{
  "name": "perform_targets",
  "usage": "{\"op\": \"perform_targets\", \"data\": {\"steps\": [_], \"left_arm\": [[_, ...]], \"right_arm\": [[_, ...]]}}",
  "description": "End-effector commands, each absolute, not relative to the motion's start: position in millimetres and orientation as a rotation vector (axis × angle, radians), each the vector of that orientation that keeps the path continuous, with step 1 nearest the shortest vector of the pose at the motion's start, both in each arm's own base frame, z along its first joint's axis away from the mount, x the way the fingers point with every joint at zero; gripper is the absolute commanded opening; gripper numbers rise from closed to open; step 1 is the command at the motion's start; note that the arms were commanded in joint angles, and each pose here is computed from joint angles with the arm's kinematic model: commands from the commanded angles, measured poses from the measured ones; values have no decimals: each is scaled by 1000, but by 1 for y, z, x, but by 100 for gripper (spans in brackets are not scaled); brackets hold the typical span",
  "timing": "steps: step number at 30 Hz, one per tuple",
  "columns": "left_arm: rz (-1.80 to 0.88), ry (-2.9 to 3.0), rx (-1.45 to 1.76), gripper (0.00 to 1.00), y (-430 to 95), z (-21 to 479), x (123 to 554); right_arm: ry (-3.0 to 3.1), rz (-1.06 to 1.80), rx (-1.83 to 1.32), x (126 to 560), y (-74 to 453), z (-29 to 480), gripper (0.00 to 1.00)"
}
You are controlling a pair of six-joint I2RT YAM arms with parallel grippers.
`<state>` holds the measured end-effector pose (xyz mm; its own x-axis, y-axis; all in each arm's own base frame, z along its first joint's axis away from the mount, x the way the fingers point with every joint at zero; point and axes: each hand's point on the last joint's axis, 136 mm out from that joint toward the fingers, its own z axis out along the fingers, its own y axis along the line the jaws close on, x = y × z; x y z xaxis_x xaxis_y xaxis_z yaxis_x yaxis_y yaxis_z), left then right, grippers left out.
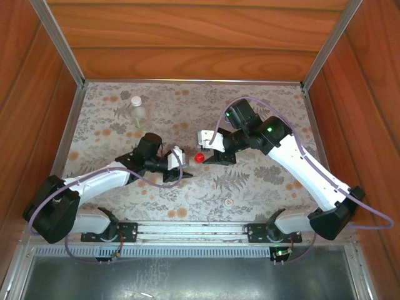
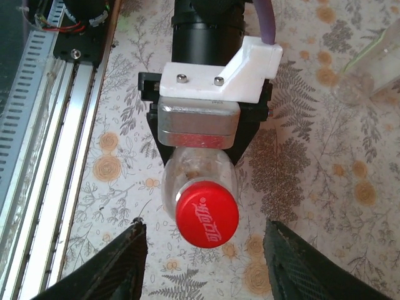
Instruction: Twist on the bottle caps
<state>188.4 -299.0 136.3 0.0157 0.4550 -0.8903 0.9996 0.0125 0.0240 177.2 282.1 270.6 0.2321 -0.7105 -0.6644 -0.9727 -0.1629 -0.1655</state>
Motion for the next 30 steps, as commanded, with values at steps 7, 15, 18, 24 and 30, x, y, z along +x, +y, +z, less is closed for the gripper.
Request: {"op": "perform_targets", "data": {"steps": [7, 15, 18, 24, 30], "left_arm": [[-984, 1483, 1600, 46, -301, 148, 173], [-966, 1493, 1607, 46, -301, 146, 174], [-954, 1495, 1609, 46, -300, 145, 176], [-950, 1497, 1612, 46, -300, 145, 176], [-947, 1491, 1611, 46, -299, 147, 176]], "right_arm": [[1503, 671, -2038, 171, 292, 264, 51], [1498, 751, -2076, 163, 298, 259, 50], [1489, 778, -2091, 159, 298, 259, 50], [1499, 798, -2107, 155, 296, 257, 49], [1515, 772, -2119, 159, 295, 251, 46]]}}
